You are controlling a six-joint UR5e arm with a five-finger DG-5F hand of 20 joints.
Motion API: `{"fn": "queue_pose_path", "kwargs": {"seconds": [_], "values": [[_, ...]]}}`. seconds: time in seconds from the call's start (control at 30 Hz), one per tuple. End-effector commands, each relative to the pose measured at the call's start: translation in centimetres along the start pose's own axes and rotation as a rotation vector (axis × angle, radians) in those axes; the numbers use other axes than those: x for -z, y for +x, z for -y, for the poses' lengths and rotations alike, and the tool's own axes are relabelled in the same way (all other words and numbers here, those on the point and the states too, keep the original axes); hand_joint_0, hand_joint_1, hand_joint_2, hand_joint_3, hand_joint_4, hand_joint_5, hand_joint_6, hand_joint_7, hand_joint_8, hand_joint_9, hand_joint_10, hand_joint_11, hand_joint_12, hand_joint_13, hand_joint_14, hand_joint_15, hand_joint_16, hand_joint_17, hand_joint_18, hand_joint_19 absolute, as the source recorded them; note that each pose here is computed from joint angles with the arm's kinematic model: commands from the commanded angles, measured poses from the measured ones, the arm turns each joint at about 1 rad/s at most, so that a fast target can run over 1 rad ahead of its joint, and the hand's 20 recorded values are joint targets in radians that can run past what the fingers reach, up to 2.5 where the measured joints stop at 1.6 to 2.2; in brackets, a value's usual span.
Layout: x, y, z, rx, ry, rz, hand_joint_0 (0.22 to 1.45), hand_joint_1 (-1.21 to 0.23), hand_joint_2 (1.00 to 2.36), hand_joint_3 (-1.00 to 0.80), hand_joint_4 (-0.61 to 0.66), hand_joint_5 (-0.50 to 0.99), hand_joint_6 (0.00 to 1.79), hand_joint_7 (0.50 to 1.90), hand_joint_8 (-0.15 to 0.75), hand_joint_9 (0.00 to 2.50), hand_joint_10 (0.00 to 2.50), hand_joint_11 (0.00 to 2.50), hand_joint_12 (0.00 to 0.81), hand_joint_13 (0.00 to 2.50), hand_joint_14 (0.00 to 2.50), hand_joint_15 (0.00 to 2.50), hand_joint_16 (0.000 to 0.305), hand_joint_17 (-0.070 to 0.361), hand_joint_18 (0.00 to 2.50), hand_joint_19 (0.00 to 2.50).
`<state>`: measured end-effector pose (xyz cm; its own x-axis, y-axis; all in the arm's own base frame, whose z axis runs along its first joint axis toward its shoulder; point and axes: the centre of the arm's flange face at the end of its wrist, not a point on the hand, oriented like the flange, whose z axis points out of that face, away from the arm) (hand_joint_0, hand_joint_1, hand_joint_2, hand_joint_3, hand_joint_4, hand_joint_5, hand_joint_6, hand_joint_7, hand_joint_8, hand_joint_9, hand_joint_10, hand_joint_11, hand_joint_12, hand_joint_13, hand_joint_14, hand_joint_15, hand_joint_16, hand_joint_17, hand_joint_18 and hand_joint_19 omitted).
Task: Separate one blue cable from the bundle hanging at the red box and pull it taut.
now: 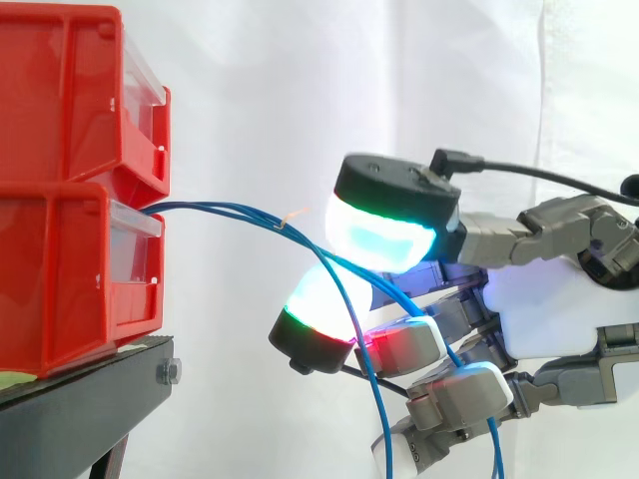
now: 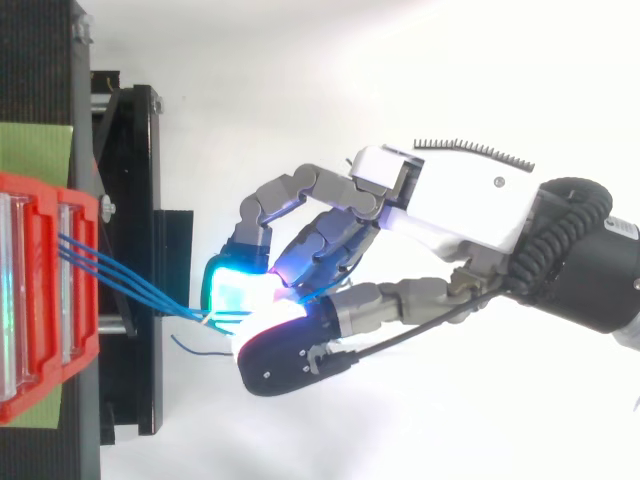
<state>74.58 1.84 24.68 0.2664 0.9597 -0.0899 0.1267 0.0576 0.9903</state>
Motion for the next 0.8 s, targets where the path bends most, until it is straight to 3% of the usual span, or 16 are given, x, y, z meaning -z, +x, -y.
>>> {"fn": "queue_pose_path", "kwargs": {"seconds": [0.0,0.23,0.33,0.57,0.77], "values": [[0.02,0.00,0.02,0.000,0.000,-0.001,0.50,-0.67,1.00,-0.50,0.09,-0.25,0.90,0.90,0.233,1.07,0.00,1.52,0.326,1.30,0.01,1.38,0.055,0.123,0.66,0.56],[-0.02,0.02,-0.06,-0.001,-0.002,-0.001,0.53,-0.66,1.00,-0.50,0.08,-0.25,0.90,0.91,0.218,1.07,0.00,1.54,0.313,1.29,0.01,1.39,0.053,0.120,0.64,0.57],[-0.05,0.02,-0.09,-0.003,-0.005,0.001,0.64,-0.66,1.00,-0.50,0.06,-0.25,0.90,0.93,0.194,1.07,0.01,1.54,0.292,1.28,0.02,1.39,0.051,0.114,0.63,0.57],[-0.01,0.13,-0.09,-0.003,-0.005,-0.001,0.69,-0.74,1.02,-0.28,0.03,-0.25,0.90,0.93,0.199,1.07,0.01,1.55,0.292,1.28,0.02,1.40,0.051,0.114,0.63,0.56],[0.05,0.18,-0.03,-0.002,-0.004,0.002,0.76,-0.85,1.00,-0.50,0.00,-0.24,0.90,0.93,0.183,1.06,0.01,1.55,0.292,1.25,0.02,1.36,0.049,0.110,0.63,0.51]]}}
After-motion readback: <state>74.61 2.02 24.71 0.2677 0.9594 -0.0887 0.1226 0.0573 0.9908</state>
